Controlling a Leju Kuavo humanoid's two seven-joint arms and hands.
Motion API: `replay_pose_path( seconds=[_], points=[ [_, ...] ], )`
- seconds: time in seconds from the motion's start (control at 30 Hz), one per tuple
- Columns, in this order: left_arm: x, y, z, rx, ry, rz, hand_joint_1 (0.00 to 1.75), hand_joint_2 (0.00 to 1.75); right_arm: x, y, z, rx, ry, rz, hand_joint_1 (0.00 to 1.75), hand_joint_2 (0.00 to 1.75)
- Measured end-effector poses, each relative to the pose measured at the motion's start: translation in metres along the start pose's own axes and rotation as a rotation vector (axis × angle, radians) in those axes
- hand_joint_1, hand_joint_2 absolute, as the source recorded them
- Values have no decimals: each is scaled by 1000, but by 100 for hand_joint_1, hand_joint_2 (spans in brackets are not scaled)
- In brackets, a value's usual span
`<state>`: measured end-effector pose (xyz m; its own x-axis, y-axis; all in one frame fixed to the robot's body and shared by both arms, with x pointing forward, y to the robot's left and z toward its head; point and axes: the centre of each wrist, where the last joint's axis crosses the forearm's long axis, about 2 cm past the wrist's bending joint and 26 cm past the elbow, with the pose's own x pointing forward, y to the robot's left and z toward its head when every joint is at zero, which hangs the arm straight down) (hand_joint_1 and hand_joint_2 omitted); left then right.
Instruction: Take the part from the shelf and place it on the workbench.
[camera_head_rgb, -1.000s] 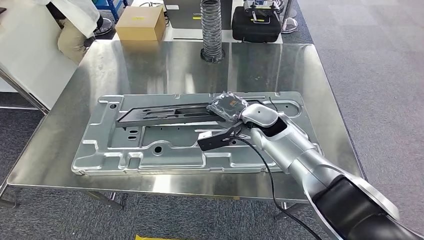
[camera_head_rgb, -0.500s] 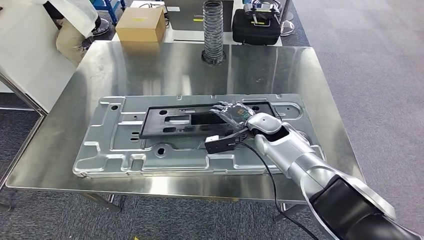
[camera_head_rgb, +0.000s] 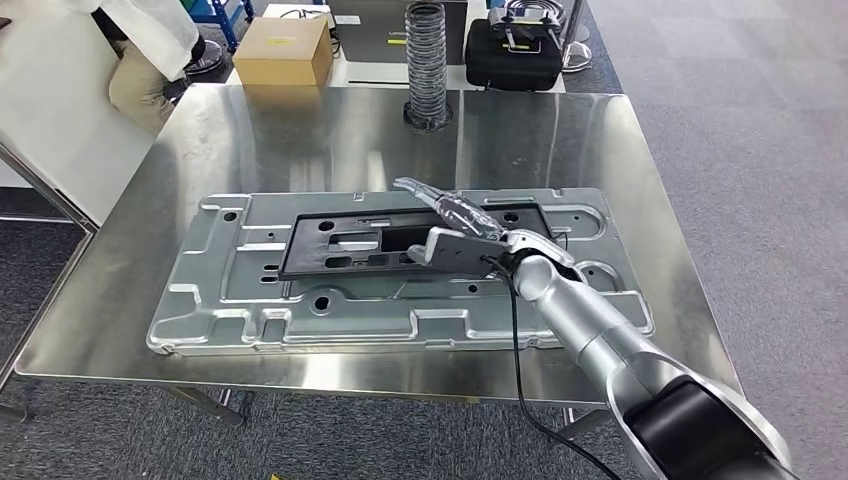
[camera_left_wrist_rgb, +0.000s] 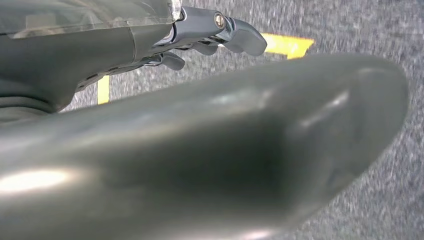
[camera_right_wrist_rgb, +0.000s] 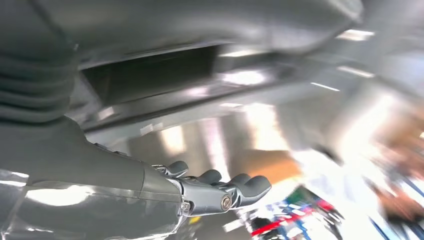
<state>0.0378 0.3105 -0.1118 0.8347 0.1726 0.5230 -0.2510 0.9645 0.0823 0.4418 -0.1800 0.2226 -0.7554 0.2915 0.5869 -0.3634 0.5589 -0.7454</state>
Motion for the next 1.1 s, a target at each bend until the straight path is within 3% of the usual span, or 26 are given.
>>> replay_pose_path(
  seconds=[0.1,0.2,0.37,0.47,0.67,1.1],
  points=[
    [-1,-1,1,2,-18,23,0,0,21,-15,-2,-265,-180,-239,0,0],
    [-4,0,2,19,-32,56,0,0,46,-36,8,-518,-338,-273,0,0],
    [-9,1,4,50,-37,80,0,0,96,-73,55,-876,-477,75,0,0],
    [-11,1,5,65,-33,81,0,0,123,-77,96,-1038,-519,259,0,0],
    [-8,-2,4,71,-30,89,0,0,149,-59,156,-1113,-506,337,0,0],
    [-11,0,5,83,-35,95,0,0,148,-6,231,-1166,-205,323,0,0]
  ],
)
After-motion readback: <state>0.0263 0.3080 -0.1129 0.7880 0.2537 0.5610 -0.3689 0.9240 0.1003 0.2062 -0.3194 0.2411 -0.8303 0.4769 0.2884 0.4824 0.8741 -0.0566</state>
